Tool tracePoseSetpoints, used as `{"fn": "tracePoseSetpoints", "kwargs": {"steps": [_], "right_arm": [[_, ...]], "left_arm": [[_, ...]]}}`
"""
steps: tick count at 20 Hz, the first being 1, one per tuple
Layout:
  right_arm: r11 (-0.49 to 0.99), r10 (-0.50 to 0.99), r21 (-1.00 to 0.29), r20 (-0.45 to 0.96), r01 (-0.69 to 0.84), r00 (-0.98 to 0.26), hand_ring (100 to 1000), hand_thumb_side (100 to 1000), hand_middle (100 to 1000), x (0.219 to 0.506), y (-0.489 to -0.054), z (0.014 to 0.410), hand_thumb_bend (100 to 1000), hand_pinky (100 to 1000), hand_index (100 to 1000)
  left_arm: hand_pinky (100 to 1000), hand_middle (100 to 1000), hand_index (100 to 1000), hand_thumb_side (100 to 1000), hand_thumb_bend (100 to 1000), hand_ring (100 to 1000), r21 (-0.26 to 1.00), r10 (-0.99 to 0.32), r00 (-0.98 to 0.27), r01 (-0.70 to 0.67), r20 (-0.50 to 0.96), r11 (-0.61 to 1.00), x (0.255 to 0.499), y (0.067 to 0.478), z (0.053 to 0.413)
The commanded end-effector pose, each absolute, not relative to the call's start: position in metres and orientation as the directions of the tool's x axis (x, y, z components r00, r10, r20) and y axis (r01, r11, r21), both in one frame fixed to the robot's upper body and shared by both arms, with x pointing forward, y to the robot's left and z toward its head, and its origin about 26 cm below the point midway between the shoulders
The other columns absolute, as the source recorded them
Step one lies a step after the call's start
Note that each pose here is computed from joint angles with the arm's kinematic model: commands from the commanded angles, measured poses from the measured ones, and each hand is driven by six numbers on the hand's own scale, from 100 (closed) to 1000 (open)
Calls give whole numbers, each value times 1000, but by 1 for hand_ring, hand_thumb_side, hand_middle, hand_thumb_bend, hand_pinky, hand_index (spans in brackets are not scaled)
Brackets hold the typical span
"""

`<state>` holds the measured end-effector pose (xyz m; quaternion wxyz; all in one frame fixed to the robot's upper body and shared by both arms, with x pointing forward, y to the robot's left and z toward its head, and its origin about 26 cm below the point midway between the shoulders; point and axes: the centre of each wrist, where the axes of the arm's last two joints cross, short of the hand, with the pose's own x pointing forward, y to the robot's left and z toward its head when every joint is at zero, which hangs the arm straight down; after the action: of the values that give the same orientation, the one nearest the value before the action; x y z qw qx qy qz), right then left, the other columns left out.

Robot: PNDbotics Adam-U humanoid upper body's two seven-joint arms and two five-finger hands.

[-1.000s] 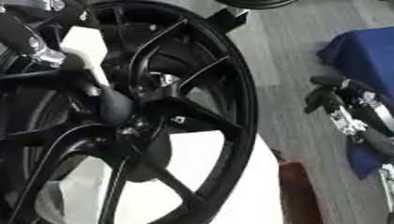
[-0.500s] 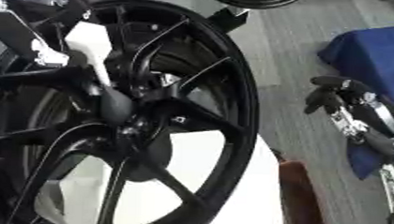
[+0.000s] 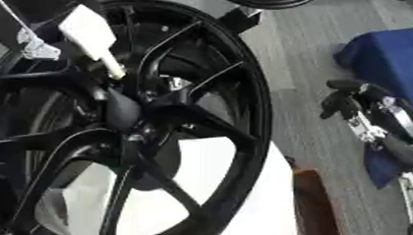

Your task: Pull the pin out of the wheel hub.

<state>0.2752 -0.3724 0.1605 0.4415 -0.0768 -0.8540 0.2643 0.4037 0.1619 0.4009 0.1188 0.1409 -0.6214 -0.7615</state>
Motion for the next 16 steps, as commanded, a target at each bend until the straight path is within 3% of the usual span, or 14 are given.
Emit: {"fn": "tracePoseSetpoints", "kwargs": {"steps": [1, 3, 4, 9, 13, 16], "right_arm": [[842, 379, -533, 700, -89, -605, 582, 628, 594, 274, -375, 166, 100, 740, 818], [842, 379, -532, 701, -88, -604, 582, 629, 594, 274, -375, 166, 100, 740, 818], [843, 379, -531, 701, -88, -604, 582, 627, 594, 274, -375, 166, 100, 740, 818], [847, 380, -526, 704, -81, -600, 581, 625, 594, 273, -377, 166, 100, 740, 818], [852, 381, -519, 706, -70, -597, 581, 622, 593, 272, -379, 168, 100, 739, 818], [856, 380, -512, 709, -63, -595, 581, 621, 593, 271, -379, 168, 100, 739, 817]], "left_arm": [[712, 401, 364, 253, 100, 598, 964, -295, -946, -58, -137, -260, 387, 178, 428], [712, 400, 362, 301, 100, 597, 974, -301, -945, -59, -125, -219, 380, 185, 438], [712, 398, 361, 255, 100, 596, 979, -305, -945, -60, -120, -197, 377, 189, 442], [713, 393, 358, 247, 100, 591, 998, -371, -927, -56, -56, -12, 366, 240, 465], [710, 384, 360, 244, 100, 582, 982, -522, -850, -25, 77, 187, 367, 319, 459], [713, 384, 365, 244, 100, 580, 948, -661, -719, -8, 216, 319, 370, 387, 431]]}}
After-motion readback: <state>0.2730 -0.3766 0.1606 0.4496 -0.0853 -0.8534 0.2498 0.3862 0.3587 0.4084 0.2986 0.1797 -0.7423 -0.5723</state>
